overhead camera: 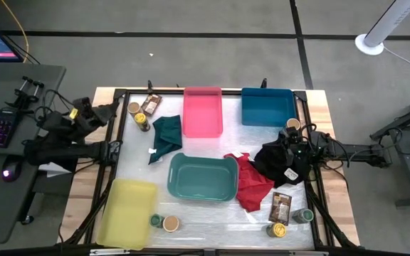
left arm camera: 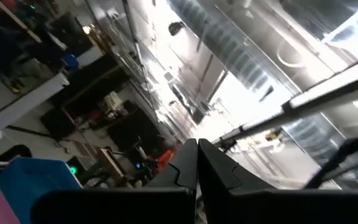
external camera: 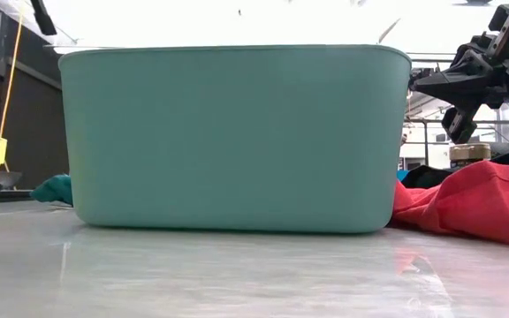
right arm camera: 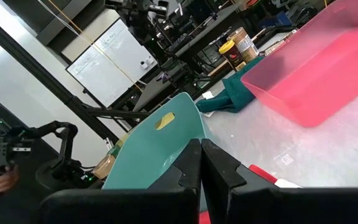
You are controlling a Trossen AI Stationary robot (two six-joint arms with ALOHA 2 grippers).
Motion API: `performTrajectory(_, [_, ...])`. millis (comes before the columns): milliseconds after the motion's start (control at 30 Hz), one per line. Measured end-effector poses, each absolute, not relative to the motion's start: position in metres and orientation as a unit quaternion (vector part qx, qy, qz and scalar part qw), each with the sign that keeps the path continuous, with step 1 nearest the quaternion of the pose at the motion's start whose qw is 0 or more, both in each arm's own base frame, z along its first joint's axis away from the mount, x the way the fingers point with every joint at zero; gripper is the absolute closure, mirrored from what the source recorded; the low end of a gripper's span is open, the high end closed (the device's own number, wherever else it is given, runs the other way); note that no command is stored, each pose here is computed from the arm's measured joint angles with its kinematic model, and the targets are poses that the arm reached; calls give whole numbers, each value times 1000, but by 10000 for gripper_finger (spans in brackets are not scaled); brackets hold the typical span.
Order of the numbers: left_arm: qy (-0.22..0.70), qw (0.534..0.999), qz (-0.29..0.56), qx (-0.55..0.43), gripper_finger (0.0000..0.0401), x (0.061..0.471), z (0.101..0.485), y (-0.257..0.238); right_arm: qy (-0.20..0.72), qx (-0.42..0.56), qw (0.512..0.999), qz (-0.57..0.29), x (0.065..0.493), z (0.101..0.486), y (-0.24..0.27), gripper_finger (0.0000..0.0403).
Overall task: Sort spices by type
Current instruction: Put the top yellow seasoning bottle into the yellow bin
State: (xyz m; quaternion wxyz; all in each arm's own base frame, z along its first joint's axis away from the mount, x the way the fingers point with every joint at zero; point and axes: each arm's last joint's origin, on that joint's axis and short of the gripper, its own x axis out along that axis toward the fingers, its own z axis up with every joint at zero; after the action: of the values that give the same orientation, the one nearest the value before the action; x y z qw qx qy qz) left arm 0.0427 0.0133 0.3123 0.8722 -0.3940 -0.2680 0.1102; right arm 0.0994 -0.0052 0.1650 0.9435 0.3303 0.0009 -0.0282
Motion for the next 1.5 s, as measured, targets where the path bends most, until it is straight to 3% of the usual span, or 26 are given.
performTrajectory(167, [-259,882,95,-382,401,43,312,12,1,330,943,-28,99,165,-5,402])
performTrajectory(433, [-179,915,142,-331,401,39,294,12,1,330,943,-28,99,165,-5,402])
performTrajectory(600, [-167,932,83,-310,401,33,320,8,2,330,943,-29,100,165,-5,402])
performTrajectory(733, [-141,939,70,-307,401,58,304,9,7,330,943,-32,100,164,-5,402])
performTrajectory(867, [-234,919,35,-317,401,67,313,10,11,331,943,-32,101,163,-5,402])
performTrajectory(1100, [-201,929,-15,-311,401,107,315,10,18,331,943,-34,102,162,-5,402])
performTrajectory(1500, [32,944,-7,-328,401,180,262,16,28,331,943,-37,103,160,-5,402])
